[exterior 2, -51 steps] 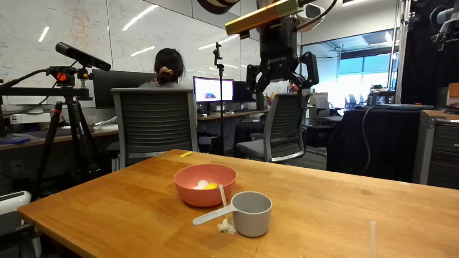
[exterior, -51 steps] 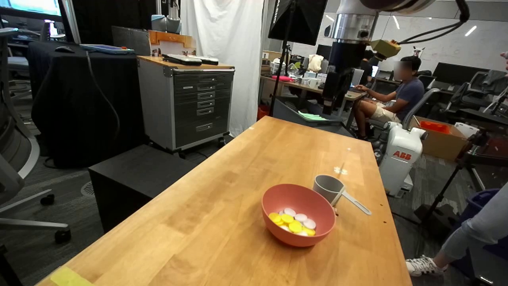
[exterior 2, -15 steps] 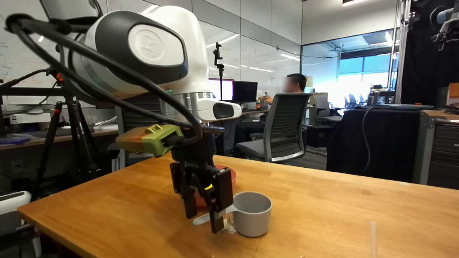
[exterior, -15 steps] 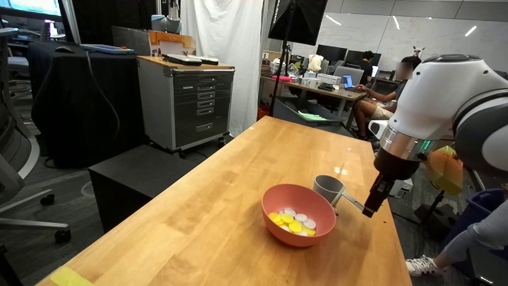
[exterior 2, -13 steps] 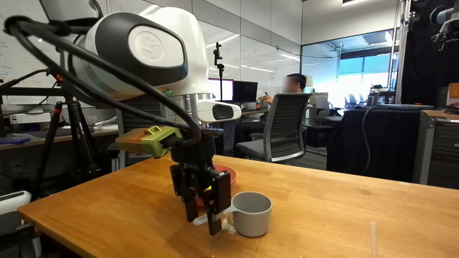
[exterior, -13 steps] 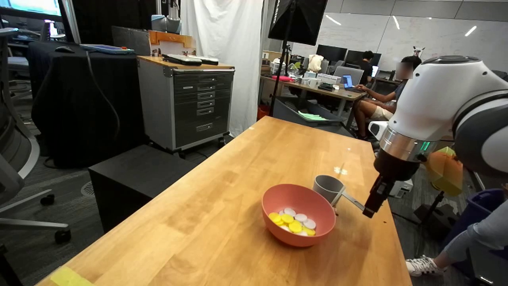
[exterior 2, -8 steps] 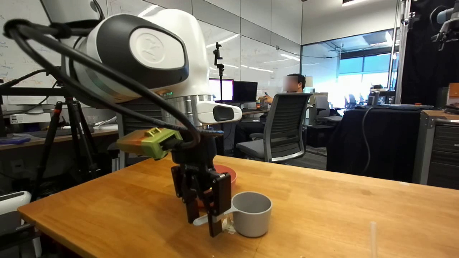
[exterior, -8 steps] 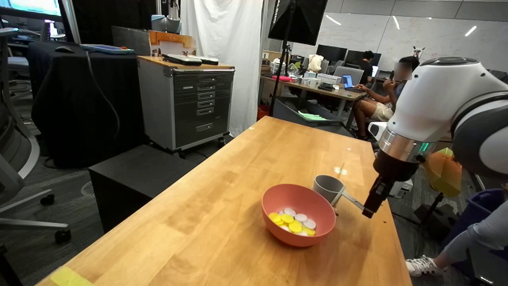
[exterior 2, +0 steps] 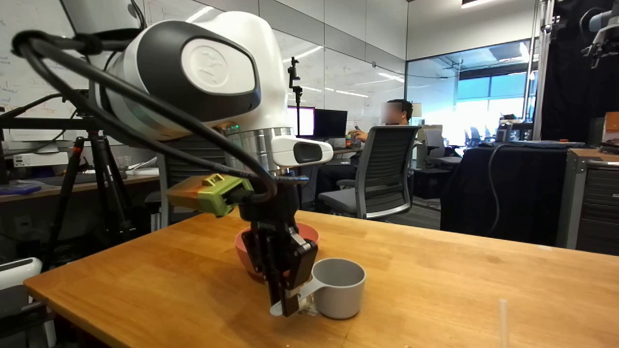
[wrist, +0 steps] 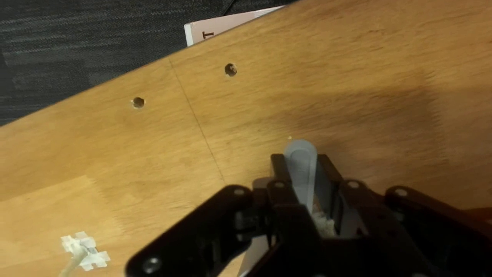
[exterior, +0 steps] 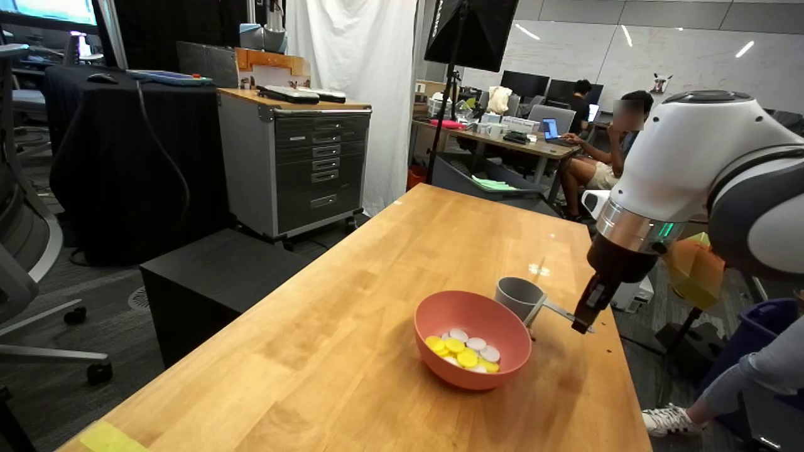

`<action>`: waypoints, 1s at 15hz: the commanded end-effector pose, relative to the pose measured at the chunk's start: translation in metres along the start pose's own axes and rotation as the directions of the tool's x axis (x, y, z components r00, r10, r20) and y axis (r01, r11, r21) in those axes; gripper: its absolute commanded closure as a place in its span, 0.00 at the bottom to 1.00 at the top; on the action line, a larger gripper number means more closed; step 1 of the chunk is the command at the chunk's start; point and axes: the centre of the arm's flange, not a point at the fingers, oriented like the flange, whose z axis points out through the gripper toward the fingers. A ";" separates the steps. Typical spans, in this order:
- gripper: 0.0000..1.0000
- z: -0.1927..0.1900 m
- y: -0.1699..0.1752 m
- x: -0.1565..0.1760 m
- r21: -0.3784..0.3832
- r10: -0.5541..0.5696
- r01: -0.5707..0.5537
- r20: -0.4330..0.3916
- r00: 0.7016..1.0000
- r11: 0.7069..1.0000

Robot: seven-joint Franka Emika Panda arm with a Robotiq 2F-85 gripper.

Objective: Pour the contents in the grey measuring cup into the pink bowl

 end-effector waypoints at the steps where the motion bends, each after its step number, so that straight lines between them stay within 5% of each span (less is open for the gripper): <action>1: 0.94 0.000 0.000 0.009 -0.006 0.027 -0.027 -0.030 0.999 1.000; 15: 0.94 -0.034 0.001 0.018 -0.114 -0.029 0.018 -0.092 0.995 0.993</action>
